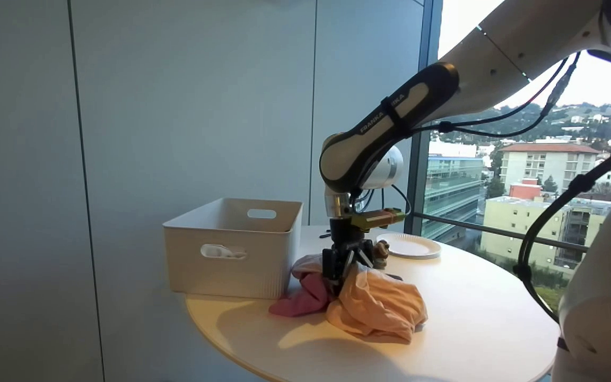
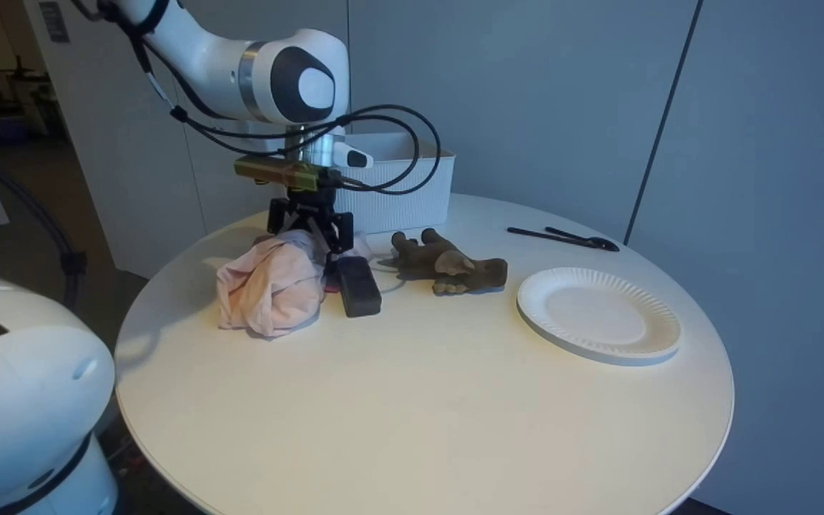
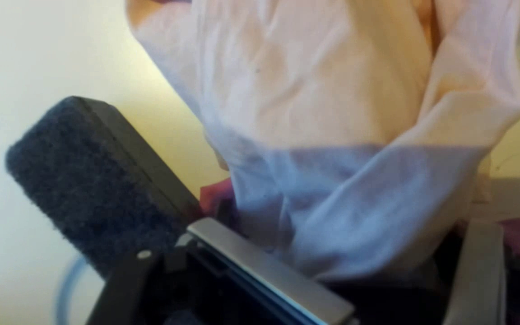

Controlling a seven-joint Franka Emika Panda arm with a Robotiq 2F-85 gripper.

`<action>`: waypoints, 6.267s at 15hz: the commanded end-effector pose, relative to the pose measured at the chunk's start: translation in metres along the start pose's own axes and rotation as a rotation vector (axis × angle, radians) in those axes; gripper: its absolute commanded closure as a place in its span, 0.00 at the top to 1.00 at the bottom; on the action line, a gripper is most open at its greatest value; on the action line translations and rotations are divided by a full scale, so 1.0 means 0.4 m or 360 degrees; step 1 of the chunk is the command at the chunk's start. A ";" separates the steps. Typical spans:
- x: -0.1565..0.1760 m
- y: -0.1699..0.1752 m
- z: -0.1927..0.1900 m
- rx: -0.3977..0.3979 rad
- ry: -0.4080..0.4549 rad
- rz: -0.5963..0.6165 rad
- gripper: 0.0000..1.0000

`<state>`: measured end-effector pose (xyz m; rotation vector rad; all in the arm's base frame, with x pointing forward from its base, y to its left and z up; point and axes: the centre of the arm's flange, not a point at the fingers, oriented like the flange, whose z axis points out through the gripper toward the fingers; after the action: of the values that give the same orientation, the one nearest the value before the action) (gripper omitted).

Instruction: Put the shirts and toy moose inside the white basket

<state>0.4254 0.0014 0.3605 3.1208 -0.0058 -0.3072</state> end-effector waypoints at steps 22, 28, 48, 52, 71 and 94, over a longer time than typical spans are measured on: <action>-0.487 -0.327 -0.366 -0.0625 0.0880 -0.0161 0.11; -0.507 -0.478 -0.608 -0.0885 0.1332 -0.0249 0.11; 0.236 -0.430 -0.633 -0.0997 0.1098 0.0042 0.45; 0.252 -0.460 -0.606 -0.0958 0.1036 0.0025 0.73; 0.094 -0.017 -0.822 -0.0702 0.0961 0.0851 0.99; 0.398 0.437 -0.362 -0.0498 0.0070 0.1210 1.00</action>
<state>0.6093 -0.1733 0.4724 2.5658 -0.9957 -0.1906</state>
